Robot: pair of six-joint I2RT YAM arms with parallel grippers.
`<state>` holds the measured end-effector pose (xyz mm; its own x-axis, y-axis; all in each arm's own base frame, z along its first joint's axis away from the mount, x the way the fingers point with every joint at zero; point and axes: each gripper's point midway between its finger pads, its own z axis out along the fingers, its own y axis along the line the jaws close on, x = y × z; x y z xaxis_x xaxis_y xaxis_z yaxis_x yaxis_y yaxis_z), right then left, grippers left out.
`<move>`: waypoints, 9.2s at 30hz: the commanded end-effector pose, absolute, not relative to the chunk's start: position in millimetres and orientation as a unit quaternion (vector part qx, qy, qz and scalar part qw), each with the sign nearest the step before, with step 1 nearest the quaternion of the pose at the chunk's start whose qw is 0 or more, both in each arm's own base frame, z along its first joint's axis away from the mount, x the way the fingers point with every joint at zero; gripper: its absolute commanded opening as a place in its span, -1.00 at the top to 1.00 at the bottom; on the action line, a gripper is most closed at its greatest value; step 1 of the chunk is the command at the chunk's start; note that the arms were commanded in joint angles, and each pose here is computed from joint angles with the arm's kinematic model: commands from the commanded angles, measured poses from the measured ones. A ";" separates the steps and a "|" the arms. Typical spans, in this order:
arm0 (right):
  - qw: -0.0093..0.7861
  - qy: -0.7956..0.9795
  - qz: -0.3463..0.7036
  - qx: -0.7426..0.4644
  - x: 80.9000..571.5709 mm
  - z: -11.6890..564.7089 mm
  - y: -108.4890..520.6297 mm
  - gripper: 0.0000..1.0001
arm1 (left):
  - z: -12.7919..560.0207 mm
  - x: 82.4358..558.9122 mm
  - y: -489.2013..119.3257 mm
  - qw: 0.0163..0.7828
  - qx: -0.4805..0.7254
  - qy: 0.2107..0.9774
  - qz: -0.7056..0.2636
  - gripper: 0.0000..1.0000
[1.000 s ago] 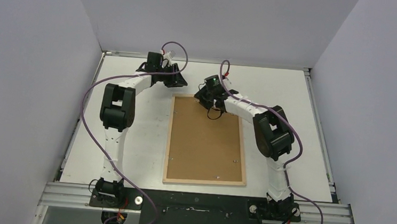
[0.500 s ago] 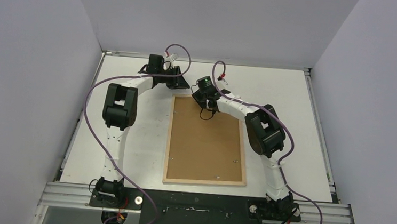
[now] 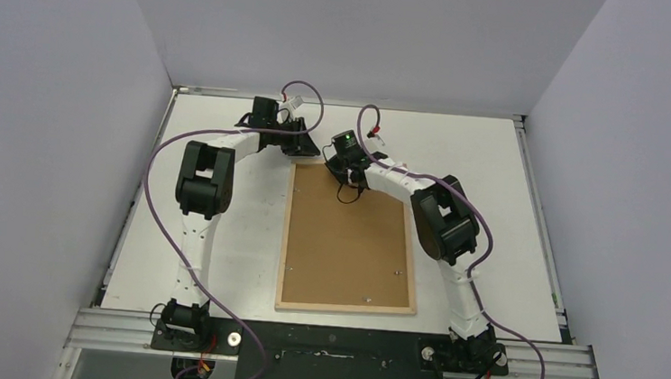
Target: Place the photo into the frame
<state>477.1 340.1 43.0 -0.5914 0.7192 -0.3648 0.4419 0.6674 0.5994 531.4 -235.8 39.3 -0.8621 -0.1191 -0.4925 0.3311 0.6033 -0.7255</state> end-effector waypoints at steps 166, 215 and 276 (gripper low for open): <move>0.334 0.853 0.372 0.151 488.3 5.5 374.3 0.52 | 53.3 544.1 -112.8 0.195 -0.099 0.937 -0.272 -0.09; 0.314 0.867 0.371 0.108 488.2 2.7 388.6 0.44 | 1.1 471.8 -125.5 0.078 -0.120 0.949 -0.280 0.59; 0.253 0.950 0.148 0.102 413.1 69.2 167.6 -0.44 | 44.8 471.7 -126.1 0.142 -0.147 0.936 -0.286 -0.23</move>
<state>379.4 184.7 44.9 -0.9133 0.2755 -0.3000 0.1223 0.8881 0.4431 481.9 -131.0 34.3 -0.9122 -0.3930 -0.1160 -0.2283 0.7225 -0.6526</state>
